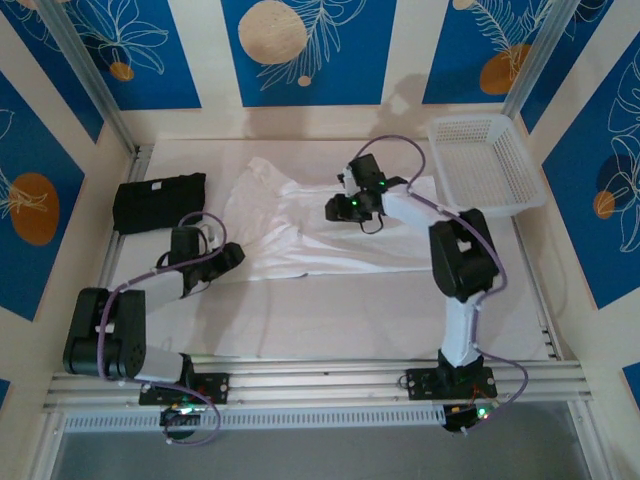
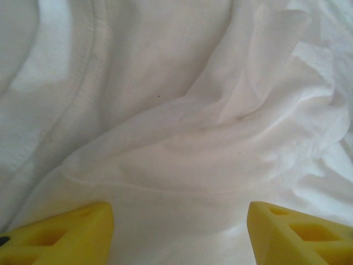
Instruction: Fold the inside-out t-shirt
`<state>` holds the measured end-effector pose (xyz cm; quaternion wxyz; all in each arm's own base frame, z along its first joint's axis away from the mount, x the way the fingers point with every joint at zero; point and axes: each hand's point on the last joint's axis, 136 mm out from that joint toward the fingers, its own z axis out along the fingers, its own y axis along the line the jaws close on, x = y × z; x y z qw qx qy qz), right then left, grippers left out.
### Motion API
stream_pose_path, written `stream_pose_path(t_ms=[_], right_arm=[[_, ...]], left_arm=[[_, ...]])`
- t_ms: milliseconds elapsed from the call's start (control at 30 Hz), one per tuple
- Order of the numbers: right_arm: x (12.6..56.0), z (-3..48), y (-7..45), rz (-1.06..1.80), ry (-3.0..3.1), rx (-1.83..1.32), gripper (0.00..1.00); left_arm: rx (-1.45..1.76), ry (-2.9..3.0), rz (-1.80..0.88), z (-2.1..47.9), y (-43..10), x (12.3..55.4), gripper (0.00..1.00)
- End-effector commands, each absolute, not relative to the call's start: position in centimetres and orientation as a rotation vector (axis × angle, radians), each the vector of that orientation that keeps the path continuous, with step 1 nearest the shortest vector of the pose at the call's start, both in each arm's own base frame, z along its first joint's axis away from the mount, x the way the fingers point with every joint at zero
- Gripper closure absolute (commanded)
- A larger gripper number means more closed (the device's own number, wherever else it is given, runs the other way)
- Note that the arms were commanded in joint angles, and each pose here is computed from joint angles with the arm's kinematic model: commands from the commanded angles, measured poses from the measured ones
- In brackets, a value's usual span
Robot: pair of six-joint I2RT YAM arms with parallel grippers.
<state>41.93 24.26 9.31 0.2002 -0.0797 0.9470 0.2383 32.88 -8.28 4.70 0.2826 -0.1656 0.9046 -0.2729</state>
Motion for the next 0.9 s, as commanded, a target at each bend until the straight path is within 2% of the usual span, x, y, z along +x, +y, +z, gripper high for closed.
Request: stream_pose_path(t_ms=[0,233,567,700,867], right_arm=[[40.3,10.7,22.5,0.65,2.615,-0.234,0.55],[38.7,9.9,21.8,0.668,2.63,-0.212,0.55],[38.7,9.9,21.7,0.674,2.622,-0.225,0.55],[38.5,9.7,21.7,0.677,2.627,-0.225,0.55],[38.2,9.5,21.4,0.666,2.637,-0.22,0.55]], left_arm=[[-0.363,2.344,-0.641,7.8,-7.9,35.5,0.35],[-0.134,2.434,-0.401,8.0,-9.2,40.6,0.36],[-0.043,2.571,-0.462,5.8,-11.6,44.7,0.46],[-0.031,2.601,-0.49,4.8,-12.2,45.4,0.55],[-0.033,2.612,-0.522,4.2,-12.7,46.1,0.73]])
